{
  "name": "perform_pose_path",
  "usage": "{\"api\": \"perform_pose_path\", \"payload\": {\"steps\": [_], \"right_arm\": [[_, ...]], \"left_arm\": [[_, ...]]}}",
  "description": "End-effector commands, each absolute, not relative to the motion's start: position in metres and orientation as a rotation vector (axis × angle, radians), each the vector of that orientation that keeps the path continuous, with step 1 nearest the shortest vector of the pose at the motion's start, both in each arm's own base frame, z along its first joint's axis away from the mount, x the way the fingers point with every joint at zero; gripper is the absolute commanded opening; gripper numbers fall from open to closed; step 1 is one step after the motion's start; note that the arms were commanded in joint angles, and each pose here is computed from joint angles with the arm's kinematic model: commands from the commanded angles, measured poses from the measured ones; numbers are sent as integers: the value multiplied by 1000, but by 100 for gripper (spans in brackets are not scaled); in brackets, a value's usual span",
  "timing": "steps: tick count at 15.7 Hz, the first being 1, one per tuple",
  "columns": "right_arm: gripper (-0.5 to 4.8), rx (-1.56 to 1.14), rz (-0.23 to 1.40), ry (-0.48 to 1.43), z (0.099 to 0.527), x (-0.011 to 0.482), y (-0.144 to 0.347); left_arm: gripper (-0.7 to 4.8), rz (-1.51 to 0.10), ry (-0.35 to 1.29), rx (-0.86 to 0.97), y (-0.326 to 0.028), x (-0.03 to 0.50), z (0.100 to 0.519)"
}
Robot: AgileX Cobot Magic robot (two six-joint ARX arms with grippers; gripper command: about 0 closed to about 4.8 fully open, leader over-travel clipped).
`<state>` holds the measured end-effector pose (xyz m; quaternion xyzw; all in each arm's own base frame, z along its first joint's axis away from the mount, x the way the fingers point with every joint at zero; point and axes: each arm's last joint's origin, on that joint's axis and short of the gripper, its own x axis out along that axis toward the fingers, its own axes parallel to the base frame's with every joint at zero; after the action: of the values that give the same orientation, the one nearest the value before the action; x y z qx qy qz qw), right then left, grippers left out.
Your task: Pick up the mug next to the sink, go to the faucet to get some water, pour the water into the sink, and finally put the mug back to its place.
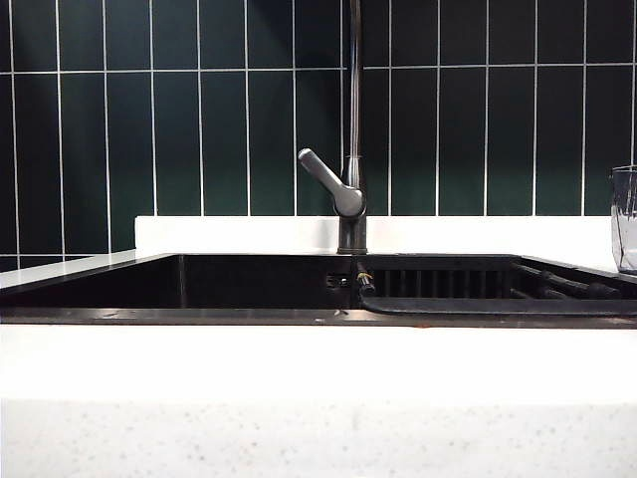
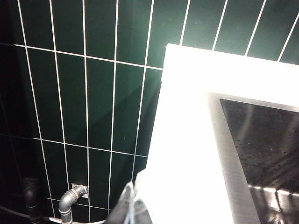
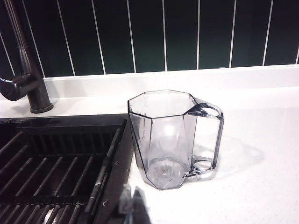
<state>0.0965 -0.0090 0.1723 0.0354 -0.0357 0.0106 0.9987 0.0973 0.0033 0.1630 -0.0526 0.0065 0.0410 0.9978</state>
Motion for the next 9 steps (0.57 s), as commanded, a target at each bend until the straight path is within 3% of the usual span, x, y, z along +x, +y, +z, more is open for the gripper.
{"api": "perform_pose_path", "payload": {"steps": [1, 4, 9], "right_arm": [[-1, 75, 49, -74, 171, 97, -6], [-1, 80, 140, -67, 171, 97, 4], [-1, 78, 33, -46, 168, 98, 2]], "left_arm": [[-5, 80, 3, -108, 3, 97, 165], [-5, 80, 3, -108, 3, 97, 165], [-5, 80, 3, -108, 3, 97, 165]]}}
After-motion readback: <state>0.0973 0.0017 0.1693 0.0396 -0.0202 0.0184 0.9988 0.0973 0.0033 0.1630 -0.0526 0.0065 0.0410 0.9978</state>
